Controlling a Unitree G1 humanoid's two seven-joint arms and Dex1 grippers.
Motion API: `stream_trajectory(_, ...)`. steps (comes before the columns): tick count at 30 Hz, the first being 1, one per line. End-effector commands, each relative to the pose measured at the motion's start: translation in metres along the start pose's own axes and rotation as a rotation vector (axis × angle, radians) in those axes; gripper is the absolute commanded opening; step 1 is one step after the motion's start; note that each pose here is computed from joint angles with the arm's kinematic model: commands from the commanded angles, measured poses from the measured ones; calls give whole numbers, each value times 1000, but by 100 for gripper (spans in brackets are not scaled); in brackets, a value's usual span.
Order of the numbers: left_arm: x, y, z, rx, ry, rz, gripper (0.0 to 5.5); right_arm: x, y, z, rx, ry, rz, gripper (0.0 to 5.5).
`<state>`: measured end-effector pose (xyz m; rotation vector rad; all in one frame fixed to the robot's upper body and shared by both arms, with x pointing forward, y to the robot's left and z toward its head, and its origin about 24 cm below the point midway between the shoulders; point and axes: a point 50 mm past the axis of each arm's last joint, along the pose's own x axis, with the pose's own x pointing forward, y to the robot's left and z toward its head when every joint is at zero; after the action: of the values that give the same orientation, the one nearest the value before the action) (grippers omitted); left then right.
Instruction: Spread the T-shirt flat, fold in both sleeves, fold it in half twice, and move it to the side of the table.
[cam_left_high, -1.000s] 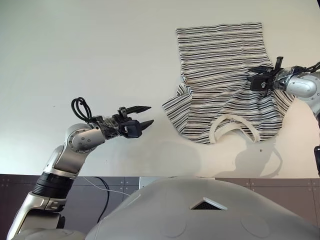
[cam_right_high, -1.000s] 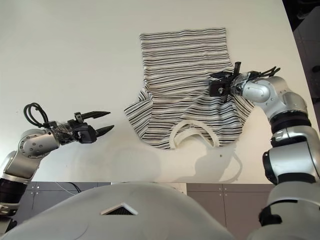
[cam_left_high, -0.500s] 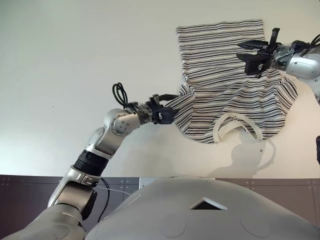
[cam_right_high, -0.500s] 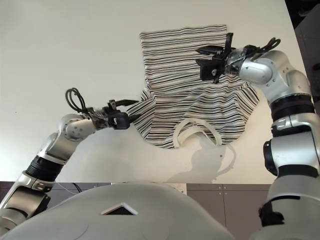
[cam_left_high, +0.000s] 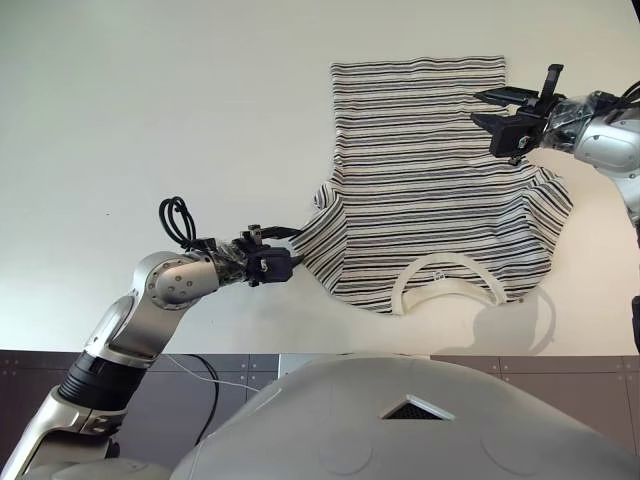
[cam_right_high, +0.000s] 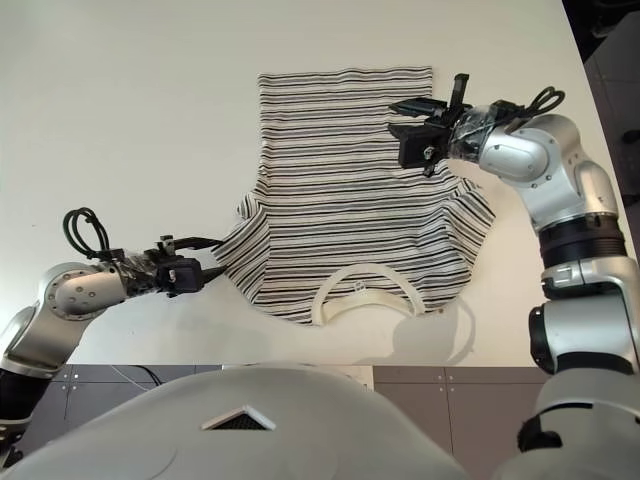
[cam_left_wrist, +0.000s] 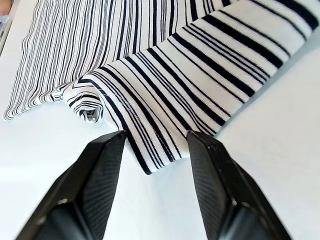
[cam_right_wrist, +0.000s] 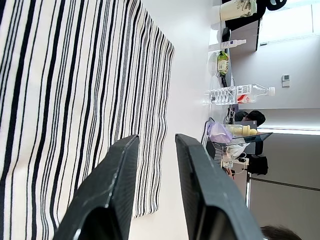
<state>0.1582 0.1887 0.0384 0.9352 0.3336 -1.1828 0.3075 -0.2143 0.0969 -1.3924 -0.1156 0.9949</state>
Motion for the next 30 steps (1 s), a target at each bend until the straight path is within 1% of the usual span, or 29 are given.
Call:
stream_trajectory(1,-17,-42,-40,-140,263,-197,229,1,7,1,31,7,7,133)
stream_trajectory(4,-38,-42,-54,-175,329,-230,229,-6,7,-4,36,30,5,133)
stream_trajectory(6,-47,-26,-51,-244,287,-185,229,-16,9,-6,42,42,4,133)
stream_trajectory(8,-53,-8,-28,-331,131,-171,229,-29,18,-5,62,39,23,133)
stream_trajectory(10,-56,15,4,-361,-58,-153,229,-49,33,4,146,25,40,133)
stream_trajectory(11,-58,25,15,-363,-122,-129,229,-59,38,9,193,19,57,133)
stream_trajectory(12,-60,37,27,-362,-187,-80,229,-70,42,13,249,12,82,133)
stream_trajectory(14,-58,69,46,-386,-337,105,229,-95,52,20,337,20,153,133)
stream_trajectory(15,-56,79,53,-398,-385,176,229,-103,55,21,364,29,176,133)
stream_trajectory(17,-43,85,58,-393,-396,261,229,-112,57,20,405,39,205,133)
stream_trajectory(20,-3,77,46,-286,-254,294,229,-114,67,17,428,55,248,133)
stream_trajectory(22,22,69,35,-192,-168,288,229,-109,74,15,415,60,281,133)
stream_trajectory(24,46,65,32,-101,-139,265,229,-104,85,11,382,94,324,133)
stream_trajectory(27,77,77,36,-42,-160,271,229,-99,104,2,337,156,386,133)
stream_trajectory(30,101,93,30,1,-131,293,229,-104,121,-5,299,207,460,133)
